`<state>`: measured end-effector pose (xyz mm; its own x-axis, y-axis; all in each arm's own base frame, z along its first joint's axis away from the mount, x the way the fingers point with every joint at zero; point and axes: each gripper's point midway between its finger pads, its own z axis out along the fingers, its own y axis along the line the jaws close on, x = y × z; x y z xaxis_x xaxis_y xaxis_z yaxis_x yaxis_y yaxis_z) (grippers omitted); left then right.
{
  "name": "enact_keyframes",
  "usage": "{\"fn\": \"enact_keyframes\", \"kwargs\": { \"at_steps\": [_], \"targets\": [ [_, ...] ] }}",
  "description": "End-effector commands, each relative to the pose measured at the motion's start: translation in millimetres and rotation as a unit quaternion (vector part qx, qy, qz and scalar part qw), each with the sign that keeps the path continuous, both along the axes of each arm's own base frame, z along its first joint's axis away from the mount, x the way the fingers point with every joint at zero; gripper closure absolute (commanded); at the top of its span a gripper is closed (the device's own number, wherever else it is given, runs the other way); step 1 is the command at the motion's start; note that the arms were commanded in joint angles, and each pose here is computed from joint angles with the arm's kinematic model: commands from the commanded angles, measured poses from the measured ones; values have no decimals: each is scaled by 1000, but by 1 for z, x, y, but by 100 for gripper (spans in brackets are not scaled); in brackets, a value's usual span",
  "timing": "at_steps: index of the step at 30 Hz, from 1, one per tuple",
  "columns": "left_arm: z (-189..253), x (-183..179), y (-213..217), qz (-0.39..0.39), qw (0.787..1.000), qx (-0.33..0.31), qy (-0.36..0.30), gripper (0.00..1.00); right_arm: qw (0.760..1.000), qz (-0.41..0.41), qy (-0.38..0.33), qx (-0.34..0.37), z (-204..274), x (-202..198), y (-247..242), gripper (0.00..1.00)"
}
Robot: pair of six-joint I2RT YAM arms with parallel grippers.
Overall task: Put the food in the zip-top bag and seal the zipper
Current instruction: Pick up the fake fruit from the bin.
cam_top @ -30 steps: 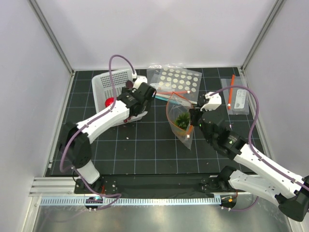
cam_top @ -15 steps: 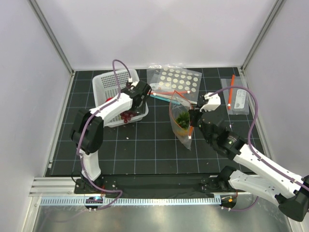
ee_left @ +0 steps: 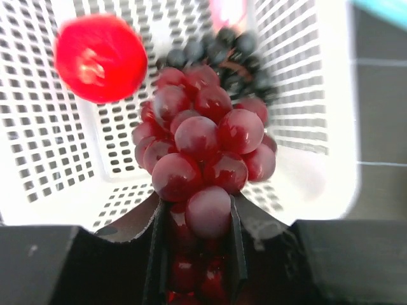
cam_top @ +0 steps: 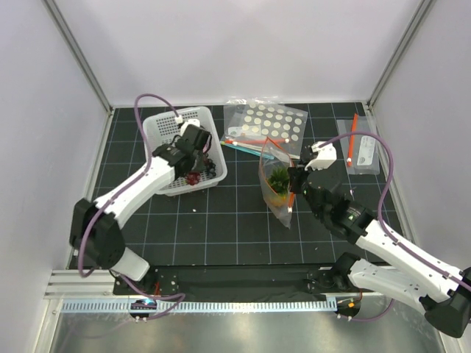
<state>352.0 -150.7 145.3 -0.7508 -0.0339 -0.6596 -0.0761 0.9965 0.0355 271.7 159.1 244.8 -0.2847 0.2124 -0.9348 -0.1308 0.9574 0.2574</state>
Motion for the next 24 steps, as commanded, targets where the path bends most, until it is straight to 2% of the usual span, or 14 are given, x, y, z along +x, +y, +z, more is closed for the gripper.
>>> {"fn": "enact_keyframes", "kwargs": {
  "at_steps": [1,6,12,16,19,20,24],
  "targets": [
    [53,6,-17,-11,993,-55,-102,94,999,-10,-17,25,10,5,1,98],
    [88,-14,-40,-55,983,-66,-163,98,999,-7,-20,28,8,4,2,98],
    [135,-53,-82,-144,955,-135,-222,97,999,0,-21,31,9,4,4,98],
    [157,-83,-108,-218,926,-192,-241,97,999,4,-22,32,9,4,6,98],
    [176,-103,-123,-269,895,-247,-255,97,999,7,-23,34,10,3,7,99],
    [185,-114,-130,-297,877,-273,-262,97,999,7,-25,35,11,3,7,98],
    [205,-136,-142,-348,836,-324,-272,93,999,11,-26,35,12,3,7,98]
  ]
}}
